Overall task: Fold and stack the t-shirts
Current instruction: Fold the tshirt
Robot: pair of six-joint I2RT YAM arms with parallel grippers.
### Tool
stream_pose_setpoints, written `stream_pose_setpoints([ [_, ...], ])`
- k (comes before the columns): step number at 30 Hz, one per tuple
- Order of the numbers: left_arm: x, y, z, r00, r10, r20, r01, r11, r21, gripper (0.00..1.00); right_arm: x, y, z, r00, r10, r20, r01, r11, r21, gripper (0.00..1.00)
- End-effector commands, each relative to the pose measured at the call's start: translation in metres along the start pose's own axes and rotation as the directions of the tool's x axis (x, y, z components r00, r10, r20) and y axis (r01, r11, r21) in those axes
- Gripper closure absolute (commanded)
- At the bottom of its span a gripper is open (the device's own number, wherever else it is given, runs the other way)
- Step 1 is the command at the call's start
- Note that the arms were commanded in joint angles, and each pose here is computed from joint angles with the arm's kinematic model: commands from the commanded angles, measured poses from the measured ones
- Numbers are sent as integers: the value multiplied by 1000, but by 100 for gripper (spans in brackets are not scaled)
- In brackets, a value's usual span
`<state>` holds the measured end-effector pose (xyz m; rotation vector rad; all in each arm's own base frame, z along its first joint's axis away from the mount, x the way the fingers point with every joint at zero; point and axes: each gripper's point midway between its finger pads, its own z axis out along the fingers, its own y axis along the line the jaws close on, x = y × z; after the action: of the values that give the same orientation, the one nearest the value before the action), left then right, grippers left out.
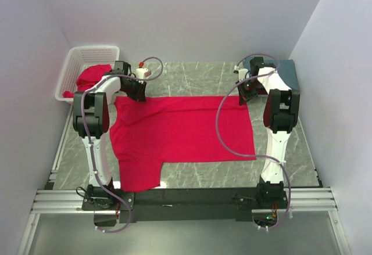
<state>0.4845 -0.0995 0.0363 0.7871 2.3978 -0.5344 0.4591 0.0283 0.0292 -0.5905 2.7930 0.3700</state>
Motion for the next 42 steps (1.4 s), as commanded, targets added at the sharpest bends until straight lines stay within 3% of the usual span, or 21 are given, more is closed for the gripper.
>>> stream_pose_setpoints([
  [1,-25,-11,-25,997,45,70,-45,999,-4,74,-13,5,-23,998,-30,49,29,999,17,100],
  [3,-27,-12,-28,996,53,71,-53,999,-7,77,-14,5,-23,998,-30,53,29,999,14,100],
  [7,-24,-17,-34,996,64,65,-65,998,1,99,-15,6,-26,998,-37,55,36,999,16,100],
  [12,-20,-35,-52,991,112,69,-115,993,36,99,-9,5,-30,997,-60,50,58,998,29,100],
  [24,46,-95,-72,991,135,-14,-129,973,192,99,12,1,-29,989,-146,11,145,987,71,99],
  [29,74,-117,-66,988,143,-57,-126,965,230,99,20,-2,-27,987,-160,-8,161,984,80,84],
  [32,86,-126,-63,982,171,-83,-148,961,232,94,22,-3,-29,984,-176,-12,176,980,91,73],
  [34,91,-131,-63,979,183,-93,-156,958,242,83,25,-3,-32,982,-189,-22,190,977,96,64],
  [38,95,-146,-77,977,183,-106,-146,946,290,69,26,-3,-41,978,-210,-19,211,972,107,56],
  [42,91,-158,-91,979,180,-93,-143,939,312,68,18,3,-48,979,-204,4,203,975,85,52],
])
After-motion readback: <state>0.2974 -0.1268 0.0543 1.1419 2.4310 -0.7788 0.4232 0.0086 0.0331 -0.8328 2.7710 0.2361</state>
